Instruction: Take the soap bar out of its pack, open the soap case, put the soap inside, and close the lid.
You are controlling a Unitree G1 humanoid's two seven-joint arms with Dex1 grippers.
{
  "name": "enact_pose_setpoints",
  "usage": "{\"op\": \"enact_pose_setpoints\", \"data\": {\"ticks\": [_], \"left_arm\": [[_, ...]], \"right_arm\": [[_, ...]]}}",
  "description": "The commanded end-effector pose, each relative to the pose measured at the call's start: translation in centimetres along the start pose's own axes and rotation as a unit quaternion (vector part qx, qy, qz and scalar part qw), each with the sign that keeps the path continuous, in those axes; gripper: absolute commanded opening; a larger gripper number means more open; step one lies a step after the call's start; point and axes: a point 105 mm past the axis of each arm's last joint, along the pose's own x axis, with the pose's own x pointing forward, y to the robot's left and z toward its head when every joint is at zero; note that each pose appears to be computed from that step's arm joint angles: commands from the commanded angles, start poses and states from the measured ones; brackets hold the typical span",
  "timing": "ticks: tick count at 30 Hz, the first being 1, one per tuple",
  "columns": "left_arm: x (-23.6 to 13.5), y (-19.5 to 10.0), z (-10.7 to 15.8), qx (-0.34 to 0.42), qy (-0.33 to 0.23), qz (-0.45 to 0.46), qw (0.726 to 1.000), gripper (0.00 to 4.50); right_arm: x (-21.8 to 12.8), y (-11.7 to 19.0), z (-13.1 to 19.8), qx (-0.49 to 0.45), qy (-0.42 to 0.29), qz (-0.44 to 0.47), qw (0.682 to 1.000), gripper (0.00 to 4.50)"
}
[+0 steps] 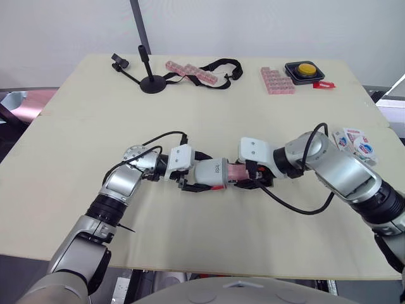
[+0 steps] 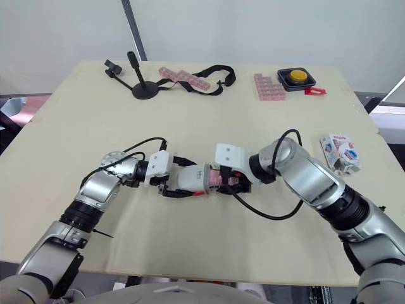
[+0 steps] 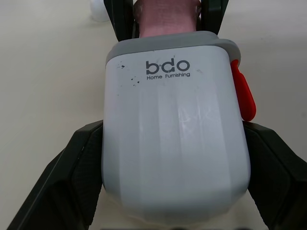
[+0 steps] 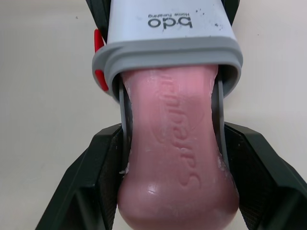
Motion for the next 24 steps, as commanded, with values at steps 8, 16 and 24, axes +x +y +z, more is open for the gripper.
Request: {"op": "enact_pose_setpoints", "data": {"ticks": [8,16,24], "left_arm": [[0.2,-0.1,1.0,0.019,-0.011,0.001,1.000,3.49],[0.4,-0.1,1.1,0.021,-0.011,-0.003,1.000,3.49],[0.3,0.0,1.1,0.024,-0.009,-0.003,1.000,3.49]], "right_arm": [[-0.7,0.1,1.6,-0.016,-0.020,-0.010,1.000,4.26],[-1.1,-0.1,1.6,-0.012,-0.030,-0.018,0.999,4.48],[-2.8,-0.6,-1.0,0.023,-0.042,-0.038,0.998,4.48]]}}
